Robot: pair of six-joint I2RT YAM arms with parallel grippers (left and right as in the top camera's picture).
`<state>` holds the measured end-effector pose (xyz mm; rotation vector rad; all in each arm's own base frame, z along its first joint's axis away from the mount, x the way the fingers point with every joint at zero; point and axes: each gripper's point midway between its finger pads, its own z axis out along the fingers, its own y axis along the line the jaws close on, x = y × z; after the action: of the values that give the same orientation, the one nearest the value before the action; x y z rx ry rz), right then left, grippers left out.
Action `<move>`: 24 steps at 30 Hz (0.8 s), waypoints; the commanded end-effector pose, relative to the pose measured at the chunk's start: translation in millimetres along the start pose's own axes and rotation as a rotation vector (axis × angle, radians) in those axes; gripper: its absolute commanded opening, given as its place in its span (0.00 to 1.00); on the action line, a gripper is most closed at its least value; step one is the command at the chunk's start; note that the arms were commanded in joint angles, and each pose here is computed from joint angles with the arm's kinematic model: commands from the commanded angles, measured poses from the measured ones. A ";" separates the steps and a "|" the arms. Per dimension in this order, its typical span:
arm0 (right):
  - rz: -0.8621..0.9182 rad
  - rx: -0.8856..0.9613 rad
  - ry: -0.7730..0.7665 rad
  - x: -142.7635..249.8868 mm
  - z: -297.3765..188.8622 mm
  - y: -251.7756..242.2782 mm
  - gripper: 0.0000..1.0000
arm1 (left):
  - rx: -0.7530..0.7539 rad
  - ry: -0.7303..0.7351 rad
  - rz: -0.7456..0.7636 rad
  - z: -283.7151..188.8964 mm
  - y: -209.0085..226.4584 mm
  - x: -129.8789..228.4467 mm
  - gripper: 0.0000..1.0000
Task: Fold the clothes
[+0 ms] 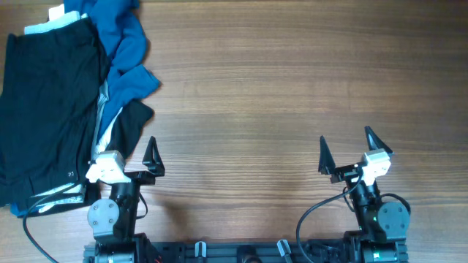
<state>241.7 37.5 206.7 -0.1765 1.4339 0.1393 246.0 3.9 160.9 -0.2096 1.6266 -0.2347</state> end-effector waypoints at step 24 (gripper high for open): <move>0.119 -0.373 0.213 -98.8 78.9 46.1 1.00 | -0.019 0.368 -0.075 34.1 -35.5 -94.2 1.00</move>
<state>283.3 83.2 292.4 -0.3413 1.5920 0.4117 270.1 -6.0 234.6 -0.2258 1.9068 -0.3089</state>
